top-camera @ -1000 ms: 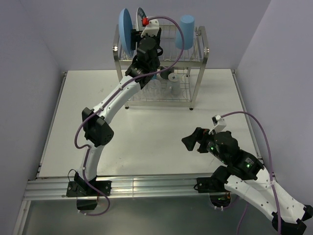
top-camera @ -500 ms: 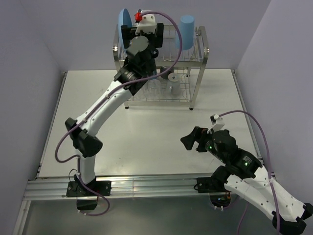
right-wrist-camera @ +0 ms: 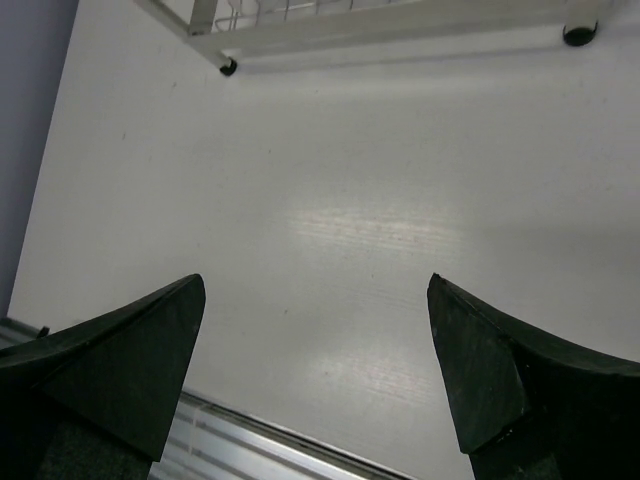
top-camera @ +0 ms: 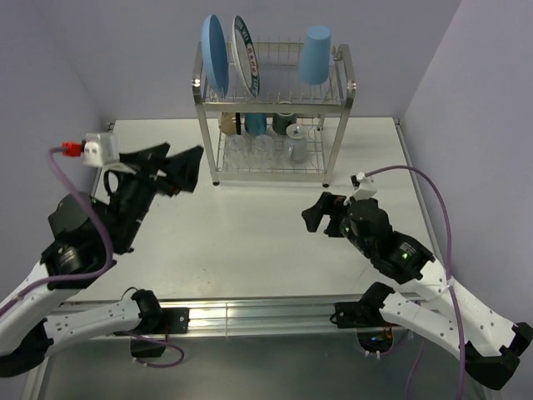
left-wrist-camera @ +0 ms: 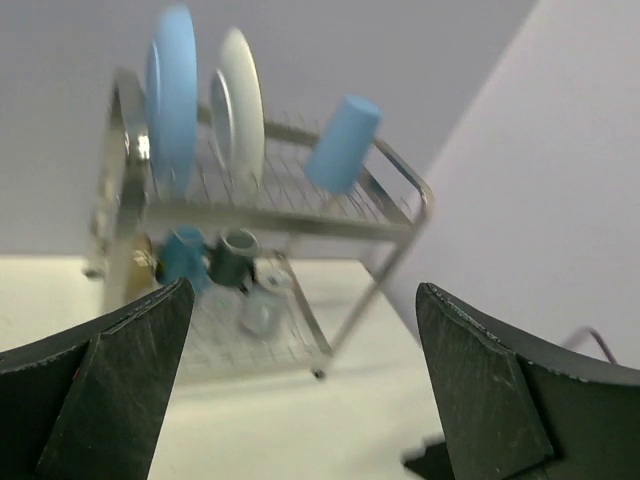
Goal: Load the mixed dishes into the dish rack
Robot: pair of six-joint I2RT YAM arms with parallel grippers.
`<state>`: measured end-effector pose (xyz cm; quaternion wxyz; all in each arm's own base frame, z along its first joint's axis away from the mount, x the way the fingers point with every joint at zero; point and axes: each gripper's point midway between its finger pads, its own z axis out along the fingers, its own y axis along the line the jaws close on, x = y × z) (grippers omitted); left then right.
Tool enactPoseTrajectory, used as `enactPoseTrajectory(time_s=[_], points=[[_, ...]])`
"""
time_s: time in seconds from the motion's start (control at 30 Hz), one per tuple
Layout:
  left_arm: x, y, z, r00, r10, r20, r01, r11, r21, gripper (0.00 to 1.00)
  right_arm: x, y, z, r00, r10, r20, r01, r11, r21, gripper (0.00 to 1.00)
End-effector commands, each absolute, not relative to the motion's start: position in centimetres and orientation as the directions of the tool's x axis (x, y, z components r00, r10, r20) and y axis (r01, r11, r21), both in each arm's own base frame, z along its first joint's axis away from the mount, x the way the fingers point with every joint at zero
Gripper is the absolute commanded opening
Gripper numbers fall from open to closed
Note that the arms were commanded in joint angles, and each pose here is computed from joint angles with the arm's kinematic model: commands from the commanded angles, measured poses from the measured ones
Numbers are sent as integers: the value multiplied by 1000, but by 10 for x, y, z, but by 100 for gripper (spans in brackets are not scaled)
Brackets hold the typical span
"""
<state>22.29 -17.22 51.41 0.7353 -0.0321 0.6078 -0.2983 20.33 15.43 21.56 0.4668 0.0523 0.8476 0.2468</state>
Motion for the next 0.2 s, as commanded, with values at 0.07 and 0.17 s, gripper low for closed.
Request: enactPoseTrajectory(time_s=[0.07,0.17], points=[[176,-191,409,-291,-538,-791,480,633,-608,99,235,146,235,-440,346,-829,-79,904,420,100],[150,-194,367,-413,-539,-734,505,535,-677,99,240,159,219,-476,331,-815,-96,901,422,100]])
